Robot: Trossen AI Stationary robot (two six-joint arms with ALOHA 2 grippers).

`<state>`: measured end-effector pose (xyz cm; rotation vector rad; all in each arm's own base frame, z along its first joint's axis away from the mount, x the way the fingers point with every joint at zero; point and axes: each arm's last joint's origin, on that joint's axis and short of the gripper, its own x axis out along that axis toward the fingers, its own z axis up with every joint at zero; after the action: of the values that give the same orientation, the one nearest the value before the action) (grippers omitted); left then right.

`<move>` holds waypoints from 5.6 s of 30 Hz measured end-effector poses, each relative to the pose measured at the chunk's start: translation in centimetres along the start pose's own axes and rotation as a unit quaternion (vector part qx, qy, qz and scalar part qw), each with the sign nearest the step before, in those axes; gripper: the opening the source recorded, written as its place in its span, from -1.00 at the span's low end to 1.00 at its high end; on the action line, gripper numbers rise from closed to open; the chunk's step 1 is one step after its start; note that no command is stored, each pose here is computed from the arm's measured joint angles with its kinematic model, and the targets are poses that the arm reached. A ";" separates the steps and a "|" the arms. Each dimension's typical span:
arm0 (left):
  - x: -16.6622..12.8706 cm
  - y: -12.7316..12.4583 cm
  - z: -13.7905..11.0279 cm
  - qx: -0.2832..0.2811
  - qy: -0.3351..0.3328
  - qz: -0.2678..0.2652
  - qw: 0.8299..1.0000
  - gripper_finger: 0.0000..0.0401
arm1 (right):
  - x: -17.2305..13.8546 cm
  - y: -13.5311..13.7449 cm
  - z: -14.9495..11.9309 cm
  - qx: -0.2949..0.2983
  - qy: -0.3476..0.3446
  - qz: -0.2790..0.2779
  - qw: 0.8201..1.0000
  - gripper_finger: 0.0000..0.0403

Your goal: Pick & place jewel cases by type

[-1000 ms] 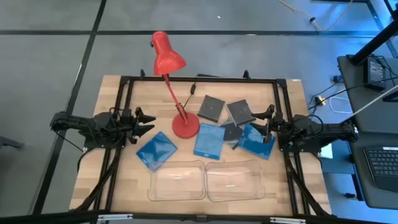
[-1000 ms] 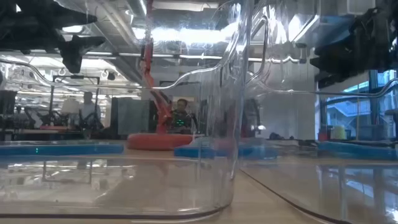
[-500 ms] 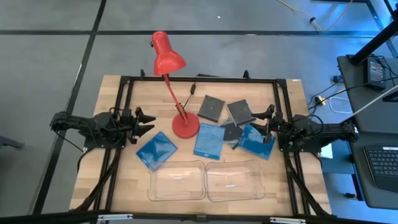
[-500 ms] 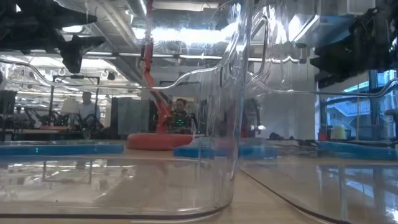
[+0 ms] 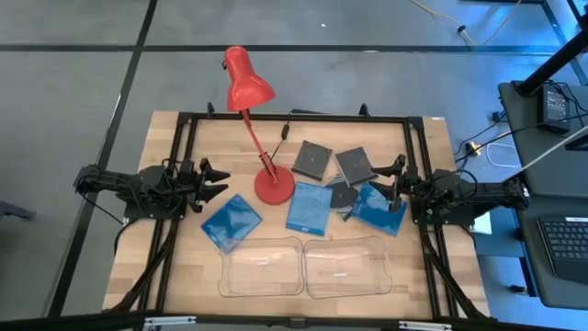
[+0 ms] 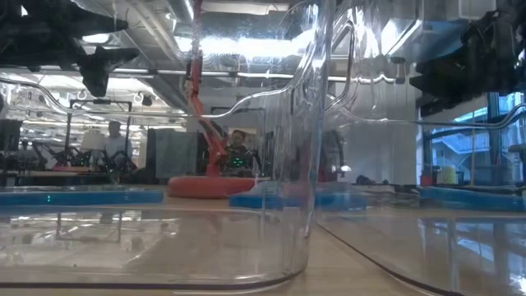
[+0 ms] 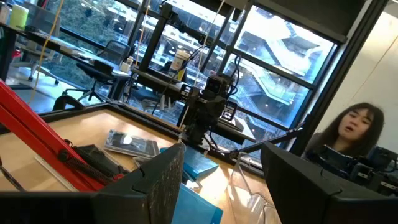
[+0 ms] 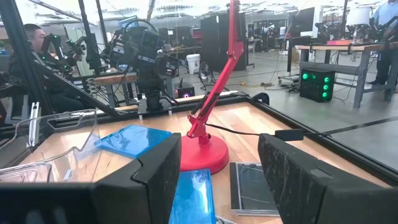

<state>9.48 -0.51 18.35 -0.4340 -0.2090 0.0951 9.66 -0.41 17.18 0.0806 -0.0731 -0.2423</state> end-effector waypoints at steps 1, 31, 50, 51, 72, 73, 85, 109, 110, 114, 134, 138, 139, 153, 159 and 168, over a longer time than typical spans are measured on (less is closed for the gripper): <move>0.0 0.0 0.0 0.000 0.000 0.000 1.000 0.06 | 0.0 0.0 0.0 0.000 0.000 0.000 1.000 0.08; 0.0 0.0 0.0 0.000 0.000 0.000 1.000 0.06 | 0.0 0.0 0.0 0.000 0.000 0.000 1.000 0.08; 0.0 0.0 0.0 0.000 0.000 0.000 1.000 0.06 | 0.0 0.0 0.0 0.000 0.000 0.000 1.000 0.08; 0.0 0.0 0.0 0.000 0.000 0.000 1.000 0.06 | 0.0 0.0 0.0 0.000 0.000 0.000 1.000 0.08; 0.0 0.0 0.0 0.000 0.000 0.000 1.000 0.06 | 0.0 0.0 0.0 0.000 0.000 0.000 1.000 0.08; 0.0 0.0 0.0 0.000 0.000 0.000 1.000 0.06 | 0.0 0.0 0.0 0.000 0.000 0.000 1.000 0.08; 0.0 0.0 0.0 0.000 0.000 0.000 1.000 0.06 | 0.0 0.0 0.0 0.000 0.000 0.000 1.000 0.08; 0.0 0.0 0.0 0.000 0.000 0.000 1.000 0.06 | 0.0 0.0 0.0 0.000 0.000 0.000 1.000 0.08; 0.0 0.0 0.0 0.000 0.000 0.000 1.000 0.06 | 0.0 0.0 0.0 0.000 0.000 0.000 1.000 0.08; 0.0 0.0 0.0 0.000 0.000 0.001 1.000 0.06 | 0.0 0.0 0.0 0.004 0.000 0.000 1.000 0.08; 0.0 -0.3 0.9 0.118 -0.046 -0.010 0.992 0.06 | 0.0 -0.1 0.0 0.026 -0.003 -0.013 1.000 0.08; 0.0 -0.2 0.9 0.117 -0.053 0.019 0.992 0.06 | 0.0 -0.1 0.0 0.011 -0.003 -0.015 1.000 0.08; -0.1 -0.1 0.9 0.116 -0.056 0.032 0.991 0.06 | 0.0 -0.1 0.0 0.003 -0.002 -0.020 1.000 0.08; 0.2 0.5 0.7 0.102 -0.059 0.128 0.985 0.06 | 1.3 -0.2 0.5 -0.060 0.116 -0.120 0.984 0.08; 0.4 0.8 0.4 0.100 -0.057 0.181 0.977 0.06 | 3.3 0.1 2.0 -0.110 0.207 -0.155 0.960 0.08; 0.5 0.9 0.3 0.085 -0.056 0.186 0.977 0.06 | 6.0 0.3 1.1 -0.264 0.387 -0.137 0.873 0.08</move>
<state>9.81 0.46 18.34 -0.2934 -0.2263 0.5017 15.48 -1.65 18.71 -0.3648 0.8125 -0.4917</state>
